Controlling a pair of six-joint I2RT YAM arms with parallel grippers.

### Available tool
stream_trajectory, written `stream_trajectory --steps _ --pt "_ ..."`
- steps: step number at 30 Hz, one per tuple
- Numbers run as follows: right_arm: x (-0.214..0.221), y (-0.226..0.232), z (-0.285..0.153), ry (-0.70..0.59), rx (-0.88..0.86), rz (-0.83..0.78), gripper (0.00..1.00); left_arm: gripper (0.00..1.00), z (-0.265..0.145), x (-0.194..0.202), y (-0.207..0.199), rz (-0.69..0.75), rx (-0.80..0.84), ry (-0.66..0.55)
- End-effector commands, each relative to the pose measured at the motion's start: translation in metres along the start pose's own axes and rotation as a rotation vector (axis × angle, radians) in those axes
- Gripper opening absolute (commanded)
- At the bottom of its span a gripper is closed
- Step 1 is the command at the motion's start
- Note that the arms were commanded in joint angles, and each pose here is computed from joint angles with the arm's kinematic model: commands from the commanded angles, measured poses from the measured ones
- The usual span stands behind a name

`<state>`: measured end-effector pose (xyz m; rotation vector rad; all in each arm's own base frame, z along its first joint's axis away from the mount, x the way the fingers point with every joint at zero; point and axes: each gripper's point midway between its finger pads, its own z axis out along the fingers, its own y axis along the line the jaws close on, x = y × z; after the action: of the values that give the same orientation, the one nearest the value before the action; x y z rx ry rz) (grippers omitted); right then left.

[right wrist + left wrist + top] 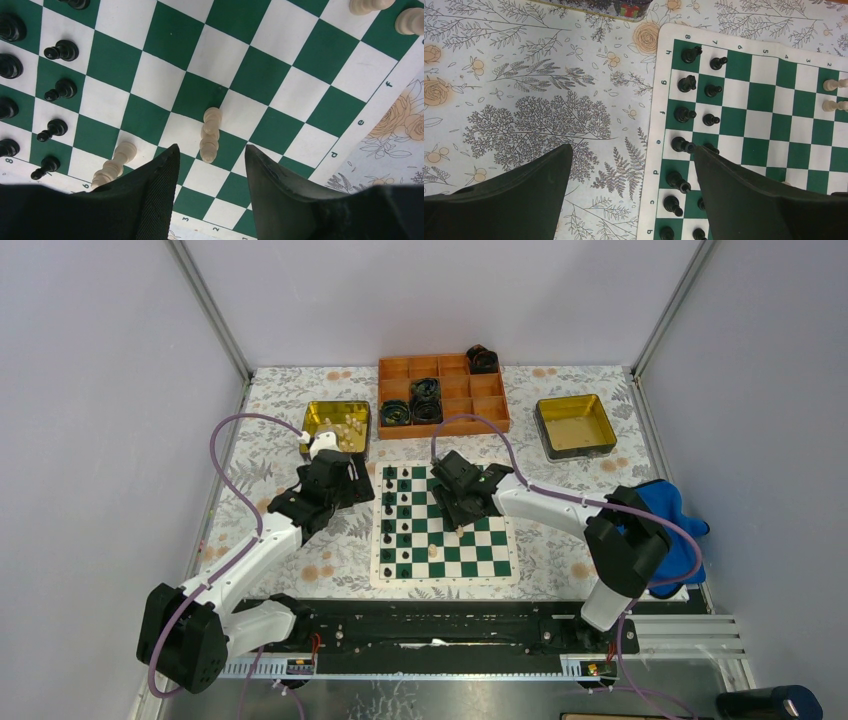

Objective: Set up the chess pieces on the board
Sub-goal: Pick up the chess piece from the chessboard.

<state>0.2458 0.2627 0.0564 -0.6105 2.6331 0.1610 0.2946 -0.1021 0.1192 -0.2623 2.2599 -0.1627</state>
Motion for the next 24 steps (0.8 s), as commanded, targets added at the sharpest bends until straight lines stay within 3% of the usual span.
stream_trajectory --steps 1,12,24 --pt "0.0017 0.008 0.0056 0.001 -0.021 0.005 0.56 0.99 0.0034 -0.0068 -0.0035 -0.017 0.016 -0.031" --pt "0.0062 0.0074 0.0118 0.012 -0.018 0.0 0.49 0.99 0.0044 -0.0064 -0.0029 -0.016 0.011 -0.03" --pt "0.0101 0.007 0.0136 0.02 -0.02 0.0 0.35 0.99 0.0055 -0.0043 -0.0019 -0.015 0.006 -0.023"
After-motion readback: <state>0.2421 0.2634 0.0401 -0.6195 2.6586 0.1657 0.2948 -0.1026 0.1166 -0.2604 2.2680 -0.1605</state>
